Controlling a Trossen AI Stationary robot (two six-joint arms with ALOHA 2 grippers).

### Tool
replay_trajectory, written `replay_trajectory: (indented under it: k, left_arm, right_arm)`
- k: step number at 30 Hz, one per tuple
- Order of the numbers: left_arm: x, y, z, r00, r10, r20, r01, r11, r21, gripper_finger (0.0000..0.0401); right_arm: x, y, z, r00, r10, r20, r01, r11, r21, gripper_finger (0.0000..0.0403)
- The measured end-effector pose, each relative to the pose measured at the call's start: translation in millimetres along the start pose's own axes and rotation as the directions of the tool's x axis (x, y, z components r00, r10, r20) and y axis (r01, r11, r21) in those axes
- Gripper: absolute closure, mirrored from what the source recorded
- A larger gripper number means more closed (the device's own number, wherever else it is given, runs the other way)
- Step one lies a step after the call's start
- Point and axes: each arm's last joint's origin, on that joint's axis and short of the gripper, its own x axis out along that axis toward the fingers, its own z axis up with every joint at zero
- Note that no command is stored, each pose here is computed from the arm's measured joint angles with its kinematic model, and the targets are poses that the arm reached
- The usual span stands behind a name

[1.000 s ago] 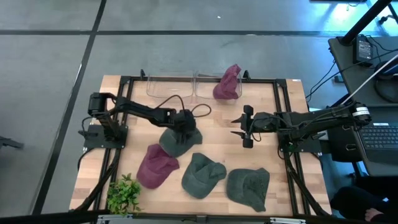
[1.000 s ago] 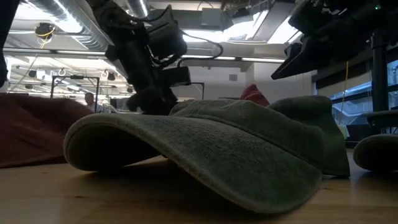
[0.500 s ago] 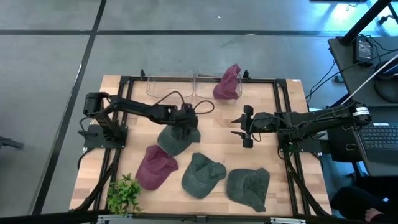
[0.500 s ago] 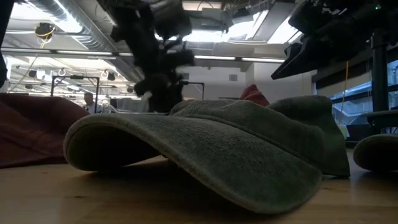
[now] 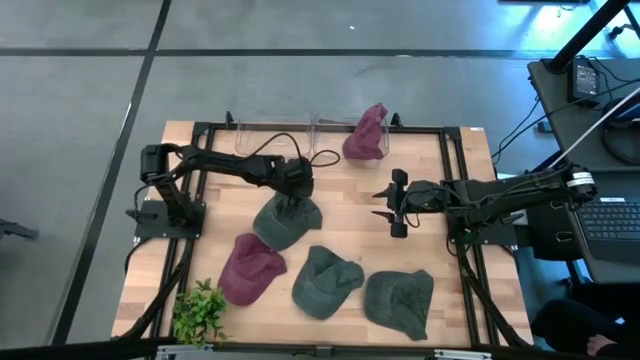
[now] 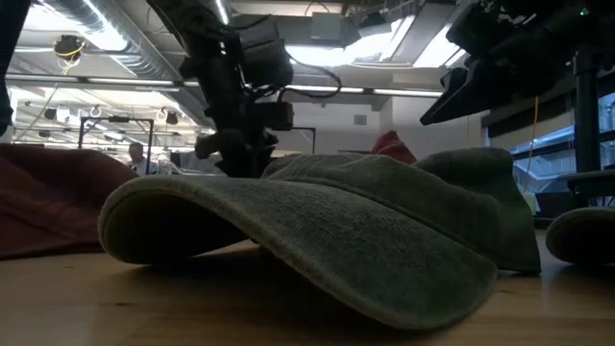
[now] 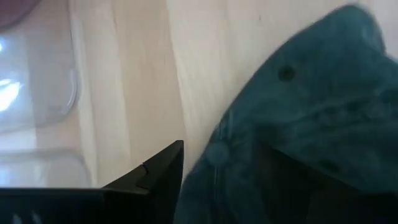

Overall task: Pick & Place hat
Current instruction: Put the top left black cap into the left transparent bin

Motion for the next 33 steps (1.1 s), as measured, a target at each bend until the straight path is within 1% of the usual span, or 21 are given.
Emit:
replay_trajectory:
  k: [4, 6, 12, 16, 20, 26, 33]
  left_arm:
    - [11.5, 2.5, -3.2, 0.998, -0.056, 0.003, 0.056, 0.998, -0.005, 0.0224]
    - [20.0, 1.8, -6.7, 0.997, -0.07, -0.029, 0.07, 0.998, 0.002, 0.0228]
    - [40.8, -0.4, -12.0, 0.993, -0.07, -0.093, 0.072, 0.997, 0.014, 0.0238]
    - [44.0, -0.6, -12.3, 0.993, -0.072, -0.095, 0.073, 0.997, 0.007, 0.0245]
    - [40.0, 0.6, -10.4, 0.996, -0.05, -0.073, 0.05, 0.999, -0.005, 0.0248]
    - [36.0, 4.3, -8.3, 0.997, 0.036, -0.074, -0.042, 0.996, -0.081, 0.0247]
    - [35.9, 4.8, -8.5, 0.995, 0.058, -0.083, -0.072, 0.982, -0.172, 0.0248]
  right_arm:
    - [0.0, 0.0, 0.0, 1.0, 0.0, 0.0, 0.0, 1.0, 0.002, 0.0189]
    - [0.0, 0.0, 0.0, 1.0, 0.0, 0.0, 0.0, 1.0, 0.002, 0.0189]
    - [0.0, 0.0, 0.0, 1.0, 0.0, 0.0, 0.0, 1.0, 0.0, 0.0189]
    - [0.0, 0.0, 0.0, 1.0, 0.0, 0.0, 0.0, 1.0, -0.001, 0.0189]
    - [0.0, 0.0, 0.0, 1.0, 0.0, 0.0, 0.0, 1.0, -0.001, 0.0189]
    - [0.0, 0.0, 0.0, 1.0, 0.0, 0.0, 0.0, 1.0, -0.006, 0.0189]
    - [0.0, 0.0, 0.0, 1.0, 0.0, 0.0, 0.0, 1.0, -0.021, 0.0189]
